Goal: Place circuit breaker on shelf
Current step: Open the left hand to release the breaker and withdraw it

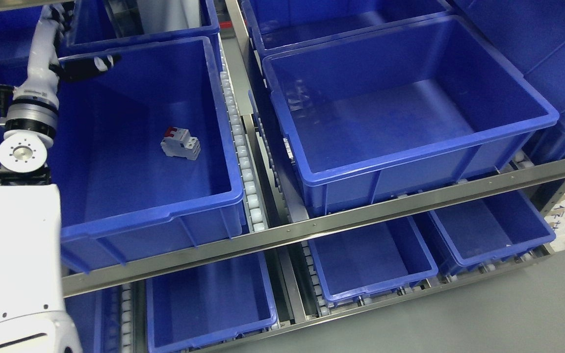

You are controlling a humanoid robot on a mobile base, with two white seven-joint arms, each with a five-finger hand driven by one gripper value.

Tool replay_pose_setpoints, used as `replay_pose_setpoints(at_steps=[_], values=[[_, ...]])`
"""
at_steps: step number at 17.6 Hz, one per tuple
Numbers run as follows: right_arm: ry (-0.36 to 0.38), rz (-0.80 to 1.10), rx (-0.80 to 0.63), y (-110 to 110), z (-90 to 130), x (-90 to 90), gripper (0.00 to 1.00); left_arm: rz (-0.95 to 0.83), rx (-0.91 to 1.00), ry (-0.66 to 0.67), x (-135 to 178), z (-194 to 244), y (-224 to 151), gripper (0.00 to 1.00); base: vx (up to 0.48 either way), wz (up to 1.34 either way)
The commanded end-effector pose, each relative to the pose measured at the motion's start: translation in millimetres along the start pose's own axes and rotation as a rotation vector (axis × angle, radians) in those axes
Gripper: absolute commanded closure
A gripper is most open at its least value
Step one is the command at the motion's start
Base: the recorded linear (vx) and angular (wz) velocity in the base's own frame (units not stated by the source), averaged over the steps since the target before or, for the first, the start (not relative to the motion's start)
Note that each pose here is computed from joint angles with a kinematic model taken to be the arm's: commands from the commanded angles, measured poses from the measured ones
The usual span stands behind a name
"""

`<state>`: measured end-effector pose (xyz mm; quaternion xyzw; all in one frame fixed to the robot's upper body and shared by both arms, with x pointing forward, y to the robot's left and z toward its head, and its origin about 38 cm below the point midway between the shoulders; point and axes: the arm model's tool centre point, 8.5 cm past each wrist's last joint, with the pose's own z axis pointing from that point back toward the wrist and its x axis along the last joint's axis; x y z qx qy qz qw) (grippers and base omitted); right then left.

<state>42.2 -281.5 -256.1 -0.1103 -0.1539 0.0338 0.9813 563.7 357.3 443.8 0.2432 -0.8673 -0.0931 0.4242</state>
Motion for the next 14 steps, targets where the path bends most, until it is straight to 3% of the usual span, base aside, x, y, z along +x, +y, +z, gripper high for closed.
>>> replay_pose_setpoints(at_steps=[1,5,10,14], values=[[0.228,0.056,-0.011,-10,2,-24.3,0.0,0.208,0.181,-0.101,32,28,-9,0.01,-0.082,0.12],[0.228,0.056,-0.011,-10,2,-24.3,0.0,0.196,0.126,-0.078,64,45,-20,0.01,-0.091,0.1],[0.228,0.056,-0.011,-10,2,-24.3,0.0,0.194,0.097,-0.016,50,53,-30,0.0,-0.073,-0.04],[0.228,0.056,-0.011,-10,2,-24.3,0.0,0.199,0.104,-0.003,55,51,-26,0.01,-0.069,-0.16]])
